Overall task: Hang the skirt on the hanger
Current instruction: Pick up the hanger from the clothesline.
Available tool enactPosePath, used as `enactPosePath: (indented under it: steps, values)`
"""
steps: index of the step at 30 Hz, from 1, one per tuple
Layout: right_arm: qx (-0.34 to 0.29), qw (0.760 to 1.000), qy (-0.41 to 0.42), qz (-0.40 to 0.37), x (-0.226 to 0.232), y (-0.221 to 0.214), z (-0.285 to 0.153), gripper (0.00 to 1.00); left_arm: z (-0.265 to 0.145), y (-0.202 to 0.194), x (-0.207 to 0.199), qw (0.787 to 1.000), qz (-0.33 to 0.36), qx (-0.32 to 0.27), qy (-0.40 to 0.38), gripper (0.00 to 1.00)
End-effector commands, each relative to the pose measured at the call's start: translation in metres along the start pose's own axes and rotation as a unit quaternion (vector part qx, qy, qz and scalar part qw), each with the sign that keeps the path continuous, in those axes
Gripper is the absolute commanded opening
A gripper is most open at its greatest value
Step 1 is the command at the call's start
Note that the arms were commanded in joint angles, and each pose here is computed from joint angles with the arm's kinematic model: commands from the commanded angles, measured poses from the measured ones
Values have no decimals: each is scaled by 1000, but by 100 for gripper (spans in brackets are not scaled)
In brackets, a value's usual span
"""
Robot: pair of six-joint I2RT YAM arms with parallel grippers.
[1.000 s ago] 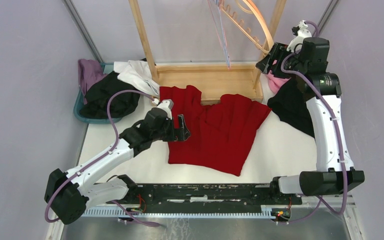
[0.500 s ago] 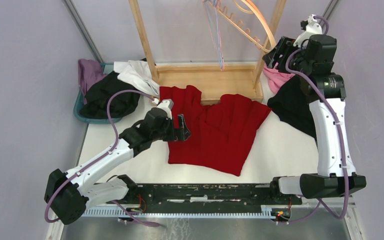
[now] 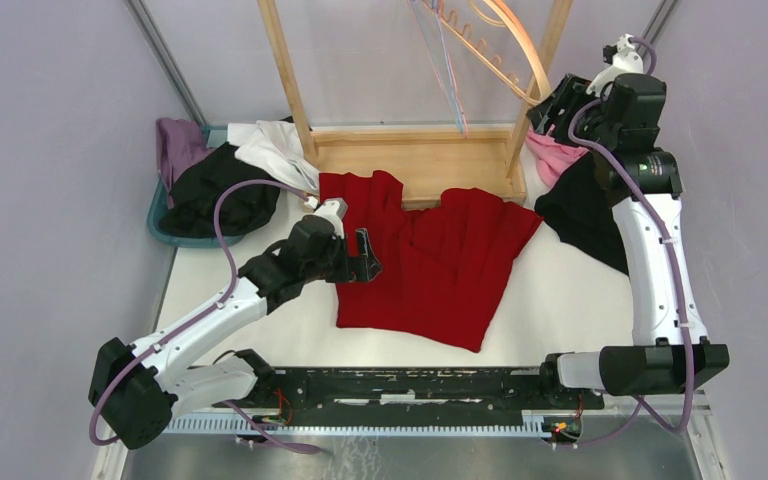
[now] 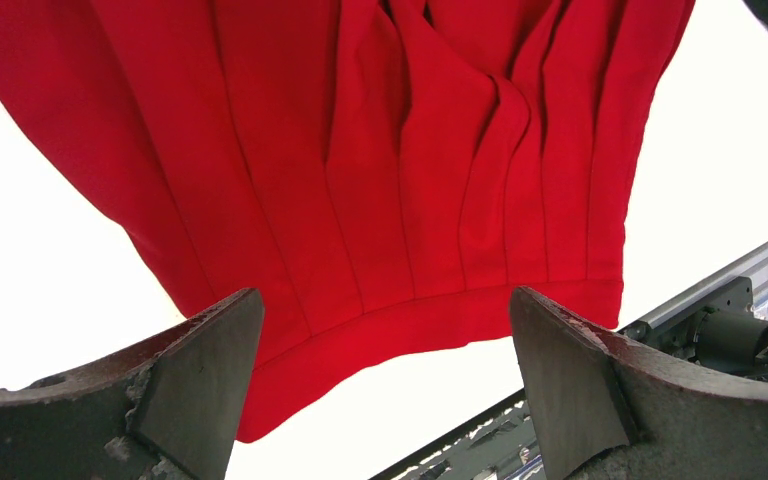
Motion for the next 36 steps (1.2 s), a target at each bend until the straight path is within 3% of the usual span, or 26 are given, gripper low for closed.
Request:
enactPosePath:
  steps: [1, 5, 10, 14, 17, 19, 23, 25, 28, 36]
  values:
    - [-44, 999, 17, -10, 11, 25, -3, 60, 0, 13, -6, 1000, -6, -27, -13, 99]
    - [-43, 999, 30, -13, 18, 29, -2, 47, 0, 13, -6, 1000, -6, -26, -13, 99]
    - [-48, 998, 36, -17, 22, 32, -8, 42, 1, 11, -5, 1000, -7, -23, -13, 99]
    - [-56, 997, 35, -29, 25, 36, -19, 30, 1, 12, -5, 1000, -7, -24, -13, 99]
    - [-63, 996, 41, -41, 29, 41, -25, 9, 2, 12, -6, 1000, -7, -24, -15, 99]
    - [-67, 995, 49, -50, 34, 44, -29, 13, 2, 12, -6, 1000, -7, -24, -15, 99]
    - [-62, 992, 88, -62, 49, 43, -33, 11, 2, 12, -6, 1000, -8, -24, -16, 99]
    - [-45, 990, 110, -75, 57, 37, -32, 10, 3, 12, -7, 1000, -8, -24, -16, 99]
    - [-13, 985, 139, -102, 70, 20, -29, 20, 3, 12, -7, 1000, -9, -23, -18, 99]
    - [32, 973, 158, -165, 88, -10, -22, 20, 3, 13, -8, 999, -11, -23, -20, 99]
Point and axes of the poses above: each gripper's point midway between its finger pads, its own z axis out along the fingers, its own x axis along the line the jaws close on, y = z × x, the point moved 1 cm from there along -z, back along the fingers, and after that the axes turned 15 degrees about z, right-handed, at the moved point
